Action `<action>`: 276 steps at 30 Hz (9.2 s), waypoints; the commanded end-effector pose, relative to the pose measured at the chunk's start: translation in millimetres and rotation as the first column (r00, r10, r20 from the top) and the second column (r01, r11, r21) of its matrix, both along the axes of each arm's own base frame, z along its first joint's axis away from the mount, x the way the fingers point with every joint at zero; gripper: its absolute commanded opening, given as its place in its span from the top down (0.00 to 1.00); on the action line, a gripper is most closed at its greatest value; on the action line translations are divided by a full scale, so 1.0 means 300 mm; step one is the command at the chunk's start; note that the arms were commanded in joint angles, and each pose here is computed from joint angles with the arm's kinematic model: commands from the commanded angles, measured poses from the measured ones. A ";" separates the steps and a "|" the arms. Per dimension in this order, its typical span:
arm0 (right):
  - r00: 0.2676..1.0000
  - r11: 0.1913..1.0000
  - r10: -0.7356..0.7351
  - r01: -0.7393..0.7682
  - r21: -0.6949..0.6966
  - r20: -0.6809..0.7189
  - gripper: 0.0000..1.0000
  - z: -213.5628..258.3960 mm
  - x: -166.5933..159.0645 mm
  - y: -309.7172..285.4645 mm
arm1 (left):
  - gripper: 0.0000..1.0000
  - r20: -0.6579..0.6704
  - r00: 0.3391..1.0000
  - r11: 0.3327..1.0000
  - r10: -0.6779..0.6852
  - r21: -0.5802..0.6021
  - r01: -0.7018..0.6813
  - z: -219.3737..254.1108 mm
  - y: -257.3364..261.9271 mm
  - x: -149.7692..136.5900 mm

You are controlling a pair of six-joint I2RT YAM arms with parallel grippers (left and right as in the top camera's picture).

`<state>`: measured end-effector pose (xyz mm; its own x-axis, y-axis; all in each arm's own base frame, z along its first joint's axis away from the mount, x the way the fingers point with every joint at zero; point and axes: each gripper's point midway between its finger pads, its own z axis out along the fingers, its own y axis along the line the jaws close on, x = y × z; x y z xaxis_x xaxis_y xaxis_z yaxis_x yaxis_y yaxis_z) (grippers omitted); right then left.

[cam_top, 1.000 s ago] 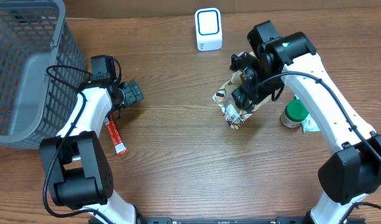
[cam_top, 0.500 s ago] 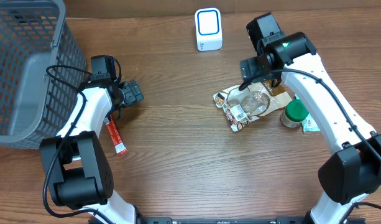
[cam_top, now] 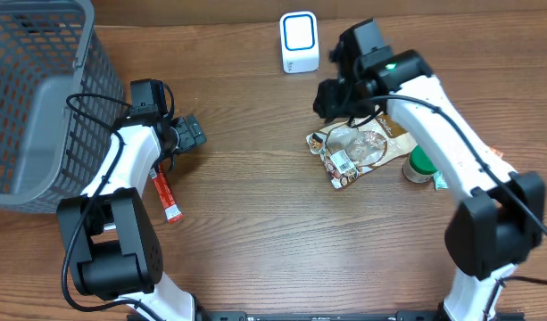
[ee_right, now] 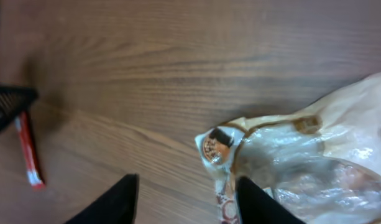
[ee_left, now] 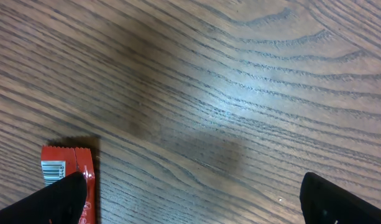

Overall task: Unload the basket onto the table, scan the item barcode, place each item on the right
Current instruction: 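Carry the bag right and lower it beside the green-lidded jar, then open the right gripper, release the bag and lift away, then grasp the red stick wrapper with the left gripper, then carry the red wrapper right and set it down mid-table, then move the right gripper to the red wrapper and grasp its end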

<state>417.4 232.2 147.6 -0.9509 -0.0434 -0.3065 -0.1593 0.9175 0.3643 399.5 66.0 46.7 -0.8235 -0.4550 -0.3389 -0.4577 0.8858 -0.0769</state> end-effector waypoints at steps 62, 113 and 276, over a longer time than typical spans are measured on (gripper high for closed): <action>0.980 0.998 -0.064 0.066 0.001 -0.187 0.00 -0.203 -0.102 -0.004 | 0.00 0.136 0.987 0.979 -0.085 -0.171 0.108 0.045 -0.107 0.100; 0.980 0.998 -0.064 0.066 0.001 -0.186 0.00 -0.203 -0.102 -0.005 | 0.96 -0.141 0.961 0.964 0.237 0.157 -0.215 0.092 0.089 -0.351; 0.988 0.962 0.141 -0.123 -0.243 0.058 0.72 -0.482 -0.358 0.272 | 0.69 -0.313 0.930 0.973 -0.193 -0.182 0.141 -0.272 -0.222 -0.216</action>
